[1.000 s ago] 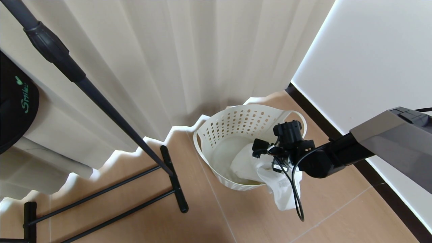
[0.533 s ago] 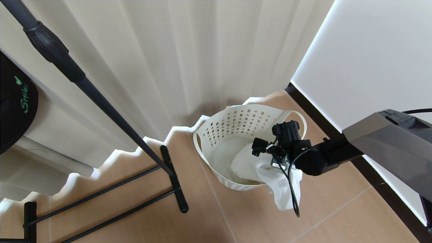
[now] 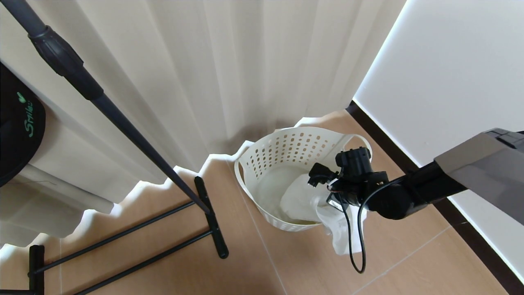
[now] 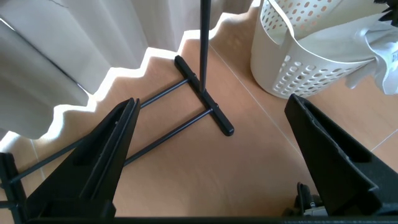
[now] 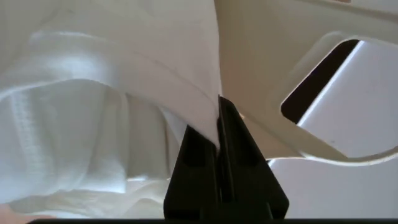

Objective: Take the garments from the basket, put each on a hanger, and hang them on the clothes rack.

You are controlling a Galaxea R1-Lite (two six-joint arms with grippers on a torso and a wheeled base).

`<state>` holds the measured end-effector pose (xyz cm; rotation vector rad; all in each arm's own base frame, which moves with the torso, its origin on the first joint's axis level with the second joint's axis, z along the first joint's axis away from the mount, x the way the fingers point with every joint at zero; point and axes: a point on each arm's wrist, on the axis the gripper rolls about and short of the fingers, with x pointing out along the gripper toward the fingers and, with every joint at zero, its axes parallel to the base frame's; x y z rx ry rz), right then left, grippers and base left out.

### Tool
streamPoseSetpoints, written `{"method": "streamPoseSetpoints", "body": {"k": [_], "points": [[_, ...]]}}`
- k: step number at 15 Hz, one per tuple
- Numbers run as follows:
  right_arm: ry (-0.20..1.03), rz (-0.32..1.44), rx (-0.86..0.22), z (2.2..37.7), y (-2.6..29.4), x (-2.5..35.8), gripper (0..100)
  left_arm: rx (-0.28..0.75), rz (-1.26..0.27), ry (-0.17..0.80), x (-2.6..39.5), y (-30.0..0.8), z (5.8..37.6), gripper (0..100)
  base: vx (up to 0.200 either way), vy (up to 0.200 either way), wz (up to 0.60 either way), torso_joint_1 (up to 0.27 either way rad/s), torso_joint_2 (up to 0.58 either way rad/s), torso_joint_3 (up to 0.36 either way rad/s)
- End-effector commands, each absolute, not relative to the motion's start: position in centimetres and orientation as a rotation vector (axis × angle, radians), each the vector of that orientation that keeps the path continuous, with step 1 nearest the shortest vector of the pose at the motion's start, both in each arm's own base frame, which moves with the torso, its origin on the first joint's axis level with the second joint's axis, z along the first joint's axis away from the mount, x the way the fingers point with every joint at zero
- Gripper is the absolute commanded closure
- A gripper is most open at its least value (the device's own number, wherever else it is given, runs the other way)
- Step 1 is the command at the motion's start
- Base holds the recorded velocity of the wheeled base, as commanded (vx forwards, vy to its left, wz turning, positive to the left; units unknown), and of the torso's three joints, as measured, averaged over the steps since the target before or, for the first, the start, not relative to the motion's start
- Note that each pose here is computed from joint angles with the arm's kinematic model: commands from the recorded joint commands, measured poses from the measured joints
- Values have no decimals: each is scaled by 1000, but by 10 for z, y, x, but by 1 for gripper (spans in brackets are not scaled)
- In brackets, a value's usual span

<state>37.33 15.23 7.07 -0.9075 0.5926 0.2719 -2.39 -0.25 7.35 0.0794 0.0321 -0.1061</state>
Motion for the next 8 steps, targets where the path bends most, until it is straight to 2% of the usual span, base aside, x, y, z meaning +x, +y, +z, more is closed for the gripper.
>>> {"method": "streamPoseSetpoints", "body": {"k": [1, 2, 3, 5, 7, 8], "points": [[516, 313, -751, 117, 150, 324, 100, 79, -106, 34, -24, -2, 73, 0, 0, 0, 0, 0, 0, 0], [466, 339, -688, 139, 150, 297, 100, 79, -106, 33, -24, -2, 74, 0, 0, 0, 0, 0, 0, 0], [446, 347, -669, 146, 150, 290, 100, 79, -106, 34, -24, -2, 73, 0, 0, 0, 0, 0, 0, 0], [300, 353, -569, 195, 145, 253, 100, 78, -104, 33, -24, -2, 74, 0, 0, 0, 0, 0, 0, 0], [296, 352, -567, 197, 144, 252, 100, 78, -104, 34, -24, -2, 73, 0, 0, 0, 0, 0, 0, 0], [164, 326, -508, 236, 128, 224, 100, 76, -101, 33, -24, -2, 74, 0, 0, 0, 0, 0, 0, 0]]}}
